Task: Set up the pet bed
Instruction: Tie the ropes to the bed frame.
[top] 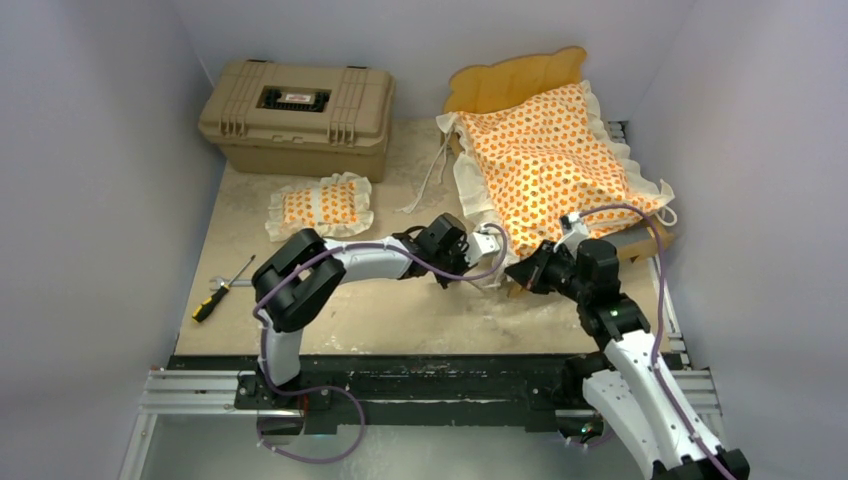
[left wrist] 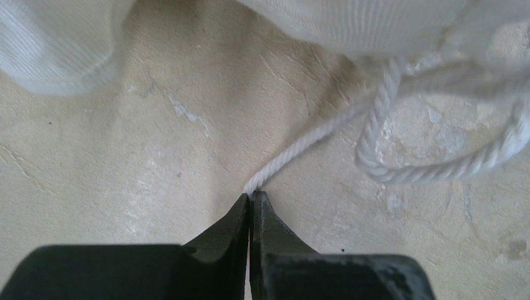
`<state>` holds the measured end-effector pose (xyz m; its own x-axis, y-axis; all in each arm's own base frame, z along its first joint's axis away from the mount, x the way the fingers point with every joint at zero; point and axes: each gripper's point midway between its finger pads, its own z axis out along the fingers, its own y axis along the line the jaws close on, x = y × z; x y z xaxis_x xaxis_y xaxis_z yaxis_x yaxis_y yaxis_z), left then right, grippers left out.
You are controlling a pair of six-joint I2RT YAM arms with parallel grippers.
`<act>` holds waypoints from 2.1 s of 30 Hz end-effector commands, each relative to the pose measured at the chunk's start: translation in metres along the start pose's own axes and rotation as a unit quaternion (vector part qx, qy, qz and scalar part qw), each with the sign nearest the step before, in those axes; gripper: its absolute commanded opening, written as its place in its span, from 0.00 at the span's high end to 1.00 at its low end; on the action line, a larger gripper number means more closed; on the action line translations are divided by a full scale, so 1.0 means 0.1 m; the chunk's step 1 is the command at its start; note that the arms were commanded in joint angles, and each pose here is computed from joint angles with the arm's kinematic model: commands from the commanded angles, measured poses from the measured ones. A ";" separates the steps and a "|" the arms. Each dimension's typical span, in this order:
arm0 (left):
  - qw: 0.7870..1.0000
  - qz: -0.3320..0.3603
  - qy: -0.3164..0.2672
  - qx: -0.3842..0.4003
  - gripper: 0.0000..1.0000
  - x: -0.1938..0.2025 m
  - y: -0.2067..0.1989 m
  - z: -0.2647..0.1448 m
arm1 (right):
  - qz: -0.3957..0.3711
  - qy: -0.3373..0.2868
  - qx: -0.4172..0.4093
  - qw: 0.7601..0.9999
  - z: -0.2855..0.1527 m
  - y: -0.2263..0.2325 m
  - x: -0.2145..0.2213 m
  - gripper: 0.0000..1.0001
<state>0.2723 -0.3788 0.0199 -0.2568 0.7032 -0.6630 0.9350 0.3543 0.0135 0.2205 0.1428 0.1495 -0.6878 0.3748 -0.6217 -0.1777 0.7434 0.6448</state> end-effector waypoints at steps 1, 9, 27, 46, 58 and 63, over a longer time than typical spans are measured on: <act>1.000 -0.015 0.009 0.008 1.00 0.11 -0.17 -0.15 | -0.022 -0.086 -0.010 0.996 -0.31 0.31 -0.48 1.00; 0.999 -0.029 -0.007 0.021 1.00 0.04 -0.42 -0.32 | 0.014 -0.203 0.063 0.977 -0.92 0.33 -0.88 1.00; 0.994 -0.056 -0.075 0.064 1.00 -0.34 -1.11 -1.01 | 0.044 -0.413 0.127 0.901 -2.34 0.42 -1.30 1.00; 0.977 -0.185 0.067 -0.084 1.00 0.86 -0.72 -0.94 | 0.033 -0.425 0.172 0.888 -2.44 0.28 -1.32 1.00; 0.963 -0.233 0.117 -0.068 1.00 1.31 -0.76 -0.78 | 0.100 -0.439 0.246 0.858 -2.60 -0.04 -1.26 1.00; 0.981 -0.166 0.095 -0.040 1.00 0.87 -0.94 -0.65 | 0.138 -0.432 0.265 0.851 -2.52 -0.13 -1.26 1.00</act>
<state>0.1612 -0.3041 0.0160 -0.6478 0.5358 -0.5416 0.7059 0.6894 -0.1624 0.1295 -0.0365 0.3116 0.0238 0.6228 -0.7820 0.3542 0.7262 0.5892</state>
